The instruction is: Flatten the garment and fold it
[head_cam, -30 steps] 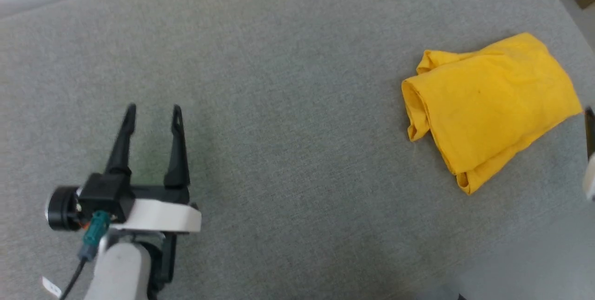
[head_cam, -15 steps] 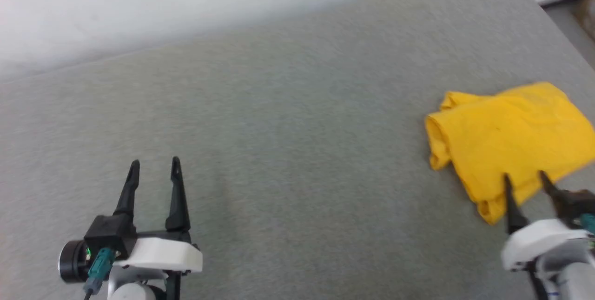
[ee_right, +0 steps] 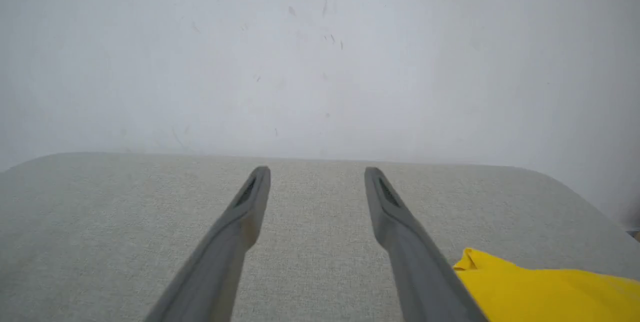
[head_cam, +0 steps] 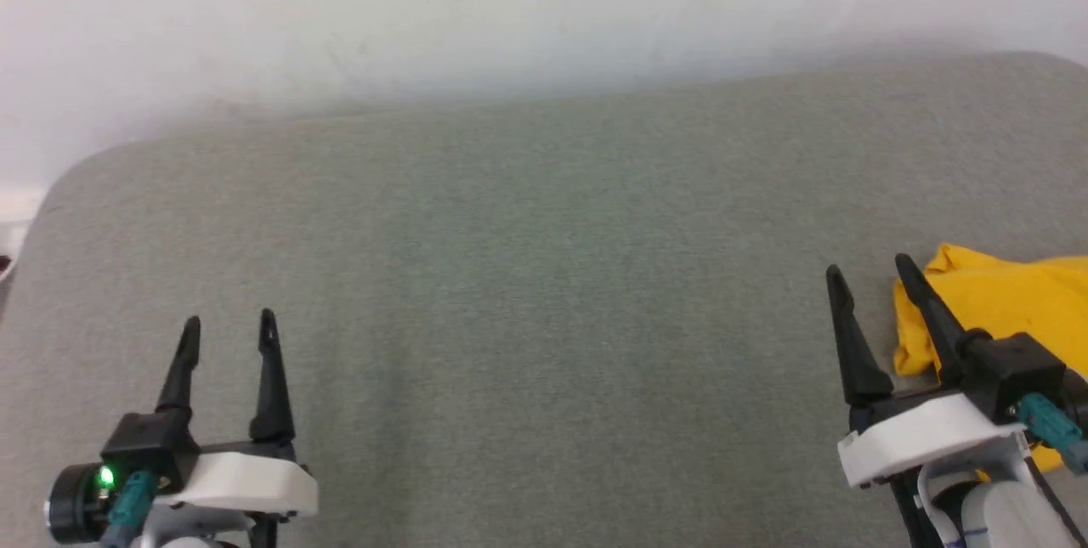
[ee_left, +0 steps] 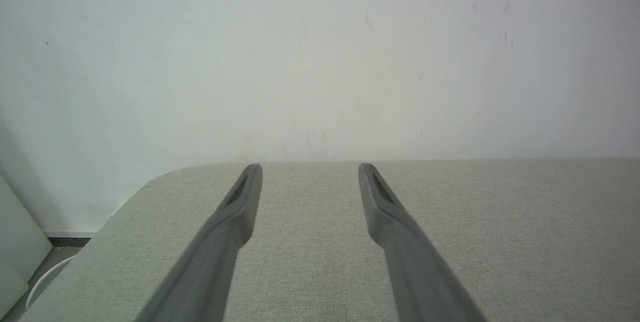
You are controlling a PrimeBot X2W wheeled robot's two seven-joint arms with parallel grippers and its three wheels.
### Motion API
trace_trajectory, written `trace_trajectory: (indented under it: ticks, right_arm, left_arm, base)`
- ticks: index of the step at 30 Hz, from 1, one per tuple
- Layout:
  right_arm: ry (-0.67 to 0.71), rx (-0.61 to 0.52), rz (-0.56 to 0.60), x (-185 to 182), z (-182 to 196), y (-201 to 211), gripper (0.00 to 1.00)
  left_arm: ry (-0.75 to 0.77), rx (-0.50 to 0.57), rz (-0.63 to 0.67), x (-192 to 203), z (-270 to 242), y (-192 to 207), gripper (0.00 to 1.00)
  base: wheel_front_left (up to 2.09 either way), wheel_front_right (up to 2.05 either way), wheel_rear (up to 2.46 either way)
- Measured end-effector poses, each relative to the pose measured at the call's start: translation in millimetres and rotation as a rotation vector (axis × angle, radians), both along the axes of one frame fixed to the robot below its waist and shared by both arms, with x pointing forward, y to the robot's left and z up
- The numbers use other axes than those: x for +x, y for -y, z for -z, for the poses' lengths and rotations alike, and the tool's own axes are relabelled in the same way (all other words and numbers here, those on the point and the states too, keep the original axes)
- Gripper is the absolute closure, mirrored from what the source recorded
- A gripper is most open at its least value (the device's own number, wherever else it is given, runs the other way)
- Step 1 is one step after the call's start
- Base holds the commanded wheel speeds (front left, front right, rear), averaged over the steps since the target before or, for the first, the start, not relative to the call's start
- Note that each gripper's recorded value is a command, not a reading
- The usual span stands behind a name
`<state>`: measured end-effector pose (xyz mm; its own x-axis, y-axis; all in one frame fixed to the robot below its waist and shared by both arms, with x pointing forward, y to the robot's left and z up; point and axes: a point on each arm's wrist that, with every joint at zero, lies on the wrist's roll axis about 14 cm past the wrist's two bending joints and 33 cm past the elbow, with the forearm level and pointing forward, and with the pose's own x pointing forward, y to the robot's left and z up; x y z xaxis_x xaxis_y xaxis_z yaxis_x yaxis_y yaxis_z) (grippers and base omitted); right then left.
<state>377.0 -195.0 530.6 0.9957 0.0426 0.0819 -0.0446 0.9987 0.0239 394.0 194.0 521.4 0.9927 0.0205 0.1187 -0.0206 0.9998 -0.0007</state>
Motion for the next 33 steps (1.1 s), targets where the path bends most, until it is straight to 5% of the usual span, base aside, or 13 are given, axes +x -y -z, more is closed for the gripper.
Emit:
trace_trajectory:
  ticks: [8,23,24,33]
  right_arm:
    - [0.018,0.025,-0.064,-6,-9,-25,0.0]
    - [-0.032,0.036,-0.05,-26,6,-22,0.0]
    - [-0.034,0.036,-0.053,-26,7,-23,1.0]
    - [-0.035,0.035,-0.054,-26,7,-23,1.0]
  left_arm:
    - [0.016,0.039,-0.025,-18,-14,-41,0.0]
    - [-0.048,0.025,0.034,-40,3,-23,0.0]
    - [-0.05,0.025,0.033,-40,4,-23,1.0]
    - [-0.051,0.024,0.032,-40,4,-23,1.0]
  base:
    - [0.0,0.0,0.0]
    - [0.0,0.0,0.0]
    - [0.0,0.0,0.0]
    - [0.0,0.0,0.0]
